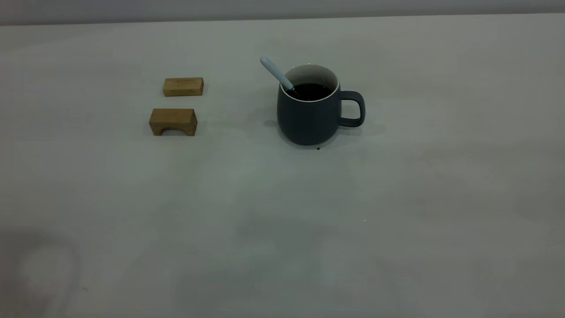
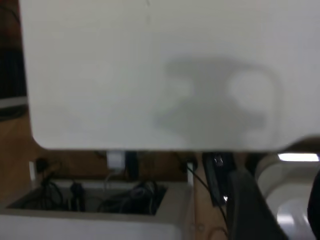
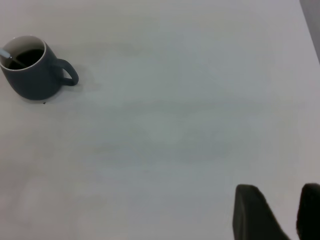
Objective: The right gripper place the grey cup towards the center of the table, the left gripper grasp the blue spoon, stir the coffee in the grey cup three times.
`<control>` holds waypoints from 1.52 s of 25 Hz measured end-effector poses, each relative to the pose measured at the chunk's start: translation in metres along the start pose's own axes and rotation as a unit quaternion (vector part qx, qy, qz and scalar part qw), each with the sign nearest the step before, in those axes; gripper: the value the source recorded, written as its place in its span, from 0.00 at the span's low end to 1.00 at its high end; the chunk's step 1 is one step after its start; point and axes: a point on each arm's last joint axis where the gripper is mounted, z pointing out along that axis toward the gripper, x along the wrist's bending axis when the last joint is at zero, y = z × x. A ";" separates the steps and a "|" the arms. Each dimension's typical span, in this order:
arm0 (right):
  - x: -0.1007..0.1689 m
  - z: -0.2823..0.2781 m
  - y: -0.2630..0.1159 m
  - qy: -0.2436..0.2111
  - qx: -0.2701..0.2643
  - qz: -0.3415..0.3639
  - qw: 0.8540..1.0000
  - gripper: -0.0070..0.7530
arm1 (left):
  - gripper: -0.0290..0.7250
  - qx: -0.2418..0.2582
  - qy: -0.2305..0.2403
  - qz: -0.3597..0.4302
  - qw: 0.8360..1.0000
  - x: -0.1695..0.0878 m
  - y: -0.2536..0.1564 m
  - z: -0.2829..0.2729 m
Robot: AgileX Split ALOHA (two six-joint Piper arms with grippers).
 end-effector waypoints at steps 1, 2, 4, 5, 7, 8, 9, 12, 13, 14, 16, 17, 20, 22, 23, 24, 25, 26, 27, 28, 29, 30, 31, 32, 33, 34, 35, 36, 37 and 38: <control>0.000 0.000 0.000 0.000 0.000 0.000 1.000 0.34 | 0.53 0.001 -0.007 -0.007 1.000 0.004 -0.011 0.002; 0.000 0.000 0.000 0.000 0.000 0.000 1.000 0.34 | 0.53 -0.001 -0.015 -0.016 1.000 0.008 -0.023 0.003; 0.000 0.000 0.000 0.000 0.000 0.000 1.000 0.34 | 0.53 -0.016 -0.027 -0.027 0.999 0.014 -0.046 0.002; 0.000 0.000 0.000 0.000 0.000 0.000 1.000 0.34 | 0.53 -0.030 -0.029 -0.037 0.998 0.017 -0.057 0.002; 0.000 0.000 0.000 0.000 0.000 0.000 1.000 0.34 | 0.53 -0.066 -0.030 -0.056 0.996 0.021 -0.079 -0.001; 0.000 0.000 0.000 0.000 0.000 0.000 1.000 0.34 | 0.53 -0.076 -0.031 -0.064 0.995 0.021 -0.088 0.000; 0.000 0.000 0.000 0.000 0.000 0.000 1.000 0.34 | 0.53 -0.094 -0.031 -0.073 0.992 0.021 -0.097 -0.001; 0.000 0.000 0.000 0.000 0.000 0.000 1.000 0.34 | 0.53 -0.138 -0.027 -0.098 0.985 0.022 -0.121 0.000; 0.000 0.000 0.000 0.000 0.000 0.000 1.000 0.34 | 0.53 -0.154 -0.025 -0.107 0.982 0.021 -0.128 0.000; 0.000 0.000 0.000 0.000 0.000 0.000 1.000 0.34 | 0.53 -0.167 -0.024 -0.114 0.979 0.021 -0.134 0.000; 0.000 0.000 0.000 0.000 0.000 0.000 1.000 0.34 | 0.53 -0.190 -0.024 -0.124 0.974 0.020 -0.144 0.001; 0.000 0.000 0.000 0.000 0.000 0.000 1.000 0.34 | 0.53 -0.202 -0.028 -0.126 0.971 0.018 -0.148 0.001; 0.000 0.000 0.000 0.000 0.000 0.000 1.000 0.34 | 0.53 -0.243 -0.045 -0.116 0.962 0.014 -0.157 -0.002; 0.000 0.000 0.000 0.000 0.000 0.000 1.000 0.34 | 0.53 -0.264 -0.057 -0.101 0.957 0.010 -0.160 -0.001; 0.000 0.000 0.000 0.000 0.000 0.000 1.000 0.34 | 0.53 -0.272 -0.060 -0.097 0.955 0.009 -0.162 -0.001; 0.000 0.000 0.000 0.000 0.000 0.000 1.000 0.34 | 0.53 -0.278 -0.061 -0.094 0.954 0.009 -0.164 -0.001; 0.000 0.000 0.000 0.000 0.000 0.000 1.000 0.34 | 0.53 -0.284 -0.060 -0.093 0.952 0.009 -0.166 -0.001; 0.000 0.000 0.000 0.000 0.000 0.000 1.000 0.34 | 0.53 -0.288 -0.060 -0.093 0.951 0.008 -0.167 0.000; 0.000 0.000 0.000 0.000 0.000 0.000 1.000 0.34 | 0.53 -0.292 -0.060 -0.093 0.950 0.008 -0.169 0.000; 0.000 0.000 0.000 0.000 0.000 0.000 1.000 0.34 | 0.53 -0.295 -0.060 -0.093 0.949 0.008 -0.170 0.000; 0.000 0.000 0.000 0.000 0.000 0.000 1.000 0.34 | 0.53 -0.297 -0.061 -0.093 0.948 0.008 -0.170 0.000; 0.000 0.000 0.000 0.000 0.000 0.000 1.000 0.34 | 0.53 -0.297 -0.061 -0.092 0.948 0.008 -0.171 0.000; 0.000 0.000 0.000 0.000 0.000 0.000 1.000 0.34 | 0.53 -0.297 -0.062 -0.091 0.948 0.007 -0.171 0.000; 0.000 0.000 0.000 0.000 0.000 0.000 1.000 0.34 | 0.53 -0.298 -0.062 -0.091 0.948 0.007 -0.171 0.000; 0.000 0.000 0.000 0.000 0.000 0.000 1.000 0.34 | 0.53 -0.298 -0.063 -0.091 0.948 0.007 -0.171 0.000; 0.000 0.000 0.000 0.000 0.000 0.000 1.000 0.34 | 0.53 -0.298 -0.063 -0.091 0.948 0.007 -0.171 0.000; 0.000 0.000 0.000 0.000 0.000 0.000 1.000 0.34 | 0.53 -0.298 -0.063 -0.091 0.948 0.007 -0.171 0.000; 0.000 0.000 0.000 0.000 0.000 0.000 1.000 0.34 | 0.53 -0.298 -0.063 -0.091 0.948 0.007 -0.171 0.000; 0.000 0.000 0.000 0.000 0.000 0.000 1.000 0.34 | 0.53 -0.298 -0.063 -0.091 0.948 0.007 -0.171 0.000; 0.000 0.000 0.000 0.000 0.000 0.000 1.000 0.34 | 0.53 -0.298 -0.063 -0.091 0.948 0.007 -0.171 0.000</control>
